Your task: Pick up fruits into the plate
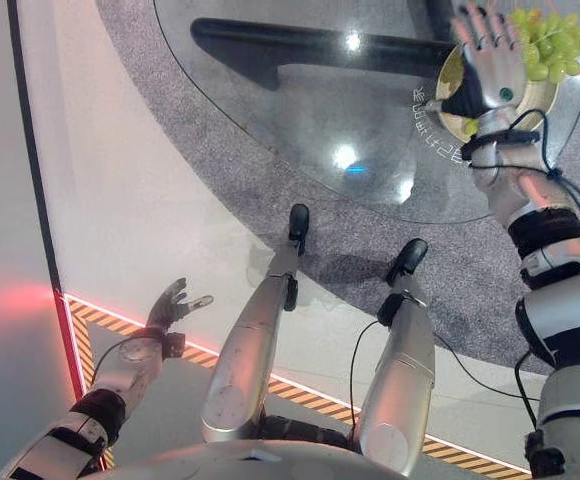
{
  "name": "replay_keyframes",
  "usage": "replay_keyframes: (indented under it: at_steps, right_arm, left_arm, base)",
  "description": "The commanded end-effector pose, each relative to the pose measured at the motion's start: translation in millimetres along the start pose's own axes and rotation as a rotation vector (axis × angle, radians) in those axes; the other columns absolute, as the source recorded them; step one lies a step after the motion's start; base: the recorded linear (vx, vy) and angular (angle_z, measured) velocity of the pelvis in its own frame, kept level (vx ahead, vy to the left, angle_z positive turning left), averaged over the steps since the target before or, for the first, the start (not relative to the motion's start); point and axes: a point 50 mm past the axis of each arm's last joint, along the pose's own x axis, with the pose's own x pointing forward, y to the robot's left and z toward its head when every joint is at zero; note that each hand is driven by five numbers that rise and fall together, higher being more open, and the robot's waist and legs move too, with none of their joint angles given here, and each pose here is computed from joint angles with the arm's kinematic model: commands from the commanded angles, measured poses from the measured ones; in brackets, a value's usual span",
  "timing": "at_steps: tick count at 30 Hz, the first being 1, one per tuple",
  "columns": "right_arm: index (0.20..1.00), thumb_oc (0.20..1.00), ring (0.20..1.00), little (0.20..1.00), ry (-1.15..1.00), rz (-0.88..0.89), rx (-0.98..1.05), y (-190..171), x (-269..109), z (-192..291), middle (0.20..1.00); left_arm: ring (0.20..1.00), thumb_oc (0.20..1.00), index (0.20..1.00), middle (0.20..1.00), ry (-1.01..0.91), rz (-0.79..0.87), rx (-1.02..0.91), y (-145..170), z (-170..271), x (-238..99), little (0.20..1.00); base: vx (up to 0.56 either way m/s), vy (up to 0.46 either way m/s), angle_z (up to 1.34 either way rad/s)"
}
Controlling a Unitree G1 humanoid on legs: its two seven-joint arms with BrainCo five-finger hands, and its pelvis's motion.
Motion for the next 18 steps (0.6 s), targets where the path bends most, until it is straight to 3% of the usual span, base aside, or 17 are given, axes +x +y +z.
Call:
replay_keyframes:
  at_steps: [1, 10, 11, 14, 18]
  right_arm:
    - [1.000, 1.000, 1.000, 1.000, 0.032, 0.044, 0.151, 17, -24, -1, 1.000]
    - [1.000, 1.000, 1.000, 1.000, 0.323, 0.357, 0.416, 103, -128, 20, 1.000]
    - [1.000, 1.000, 1.000, 1.000, 0.396, 0.448, 0.451, 118, -164, 22, 1.000]
    - [1.000, 1.000, 1.000, 1.000, 0.557, 0.600, 0.531, 135, -220, 25, 1.000]
    - [1.000, 1.000, 1.000, 1.000, 0.708, 0.740, 0.573, 146, -265, 31, 1.000]
  left_arm:
    - [1.000, 1.000, 1.000, 1.000, 0.066, 0.067, 0.014, 10, -17, -2, 1.000]
    - [1.000, 1.000, 1.000, 1.000, 0.137, 0.102, 0.102, 9, -20, 5, 1.000]
    - [1.000, 1.000, 1.000, 1.000, 0.173, 0.085, 0.157, 6, -32, 0, 1.000]
    - [1.000, 1.000, 1.000, 1.000, 0.211, 0.047, 0.283, 4, -50, -8, 1.000]
    - [1.000, 1.000, 1.000, 1.000, 0.263, 0.015, 0.355, 1, -64, -14, 1.000]
  base:
    - [-0.03, 0.003, 0.00]
    - [-0.01, 0.022, -0.08]
    - [0.09, 0.046, -0.16]
    - [0.08, 0.049, -0.19]
    - [0.06, 0.040, -0.19]
